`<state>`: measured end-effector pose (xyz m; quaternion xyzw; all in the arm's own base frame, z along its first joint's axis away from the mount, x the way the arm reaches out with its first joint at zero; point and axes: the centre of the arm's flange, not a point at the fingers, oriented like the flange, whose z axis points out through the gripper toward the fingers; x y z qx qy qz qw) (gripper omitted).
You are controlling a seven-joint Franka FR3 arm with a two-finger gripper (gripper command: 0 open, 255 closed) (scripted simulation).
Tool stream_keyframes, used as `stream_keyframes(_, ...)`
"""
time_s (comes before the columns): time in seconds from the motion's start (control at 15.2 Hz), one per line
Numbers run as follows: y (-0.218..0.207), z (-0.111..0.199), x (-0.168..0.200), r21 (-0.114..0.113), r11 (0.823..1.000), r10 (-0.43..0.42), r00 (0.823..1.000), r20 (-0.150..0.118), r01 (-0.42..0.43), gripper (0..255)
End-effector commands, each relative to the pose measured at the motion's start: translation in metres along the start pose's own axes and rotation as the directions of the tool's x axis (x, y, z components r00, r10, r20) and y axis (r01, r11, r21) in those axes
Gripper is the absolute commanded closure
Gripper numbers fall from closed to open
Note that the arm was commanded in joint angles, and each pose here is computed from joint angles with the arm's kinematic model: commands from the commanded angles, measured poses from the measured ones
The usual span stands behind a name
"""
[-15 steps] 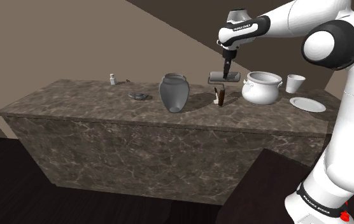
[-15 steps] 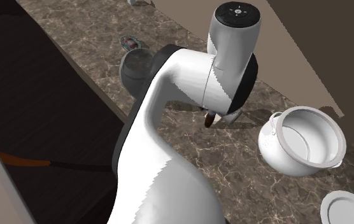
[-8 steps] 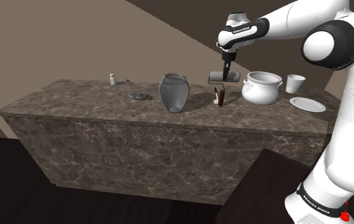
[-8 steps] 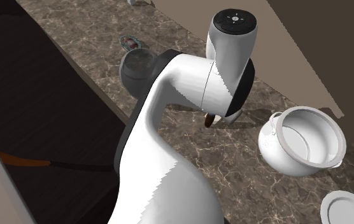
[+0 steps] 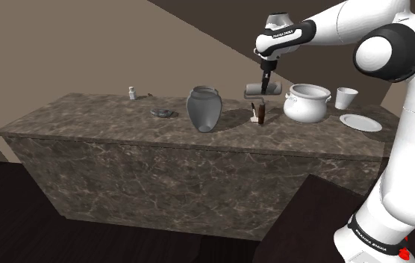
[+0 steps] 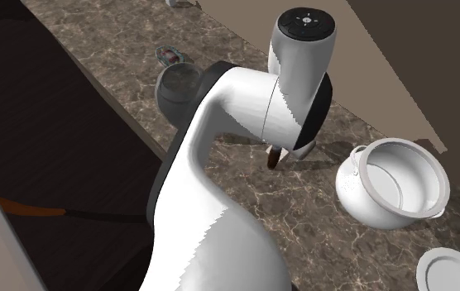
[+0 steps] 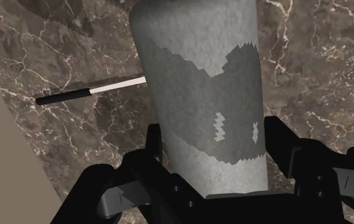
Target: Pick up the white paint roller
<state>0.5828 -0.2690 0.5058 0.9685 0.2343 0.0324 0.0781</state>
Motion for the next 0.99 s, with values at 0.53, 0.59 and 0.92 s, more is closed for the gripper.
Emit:
stream_keyframes(0.53,0.008,-0.051,0.001,0.0,1.0,0.0,1.0,0.0,0.0,255)
stream_keyframes(0.59,0.009,-0.056,0.001,0.0,1.0,0.0,1.0,0.0,0.0,255)
stream_keyframes(0.92,0.012,-0.073,0.001,0.0,1.0,0.0,1.0,0.0,0.0,255)
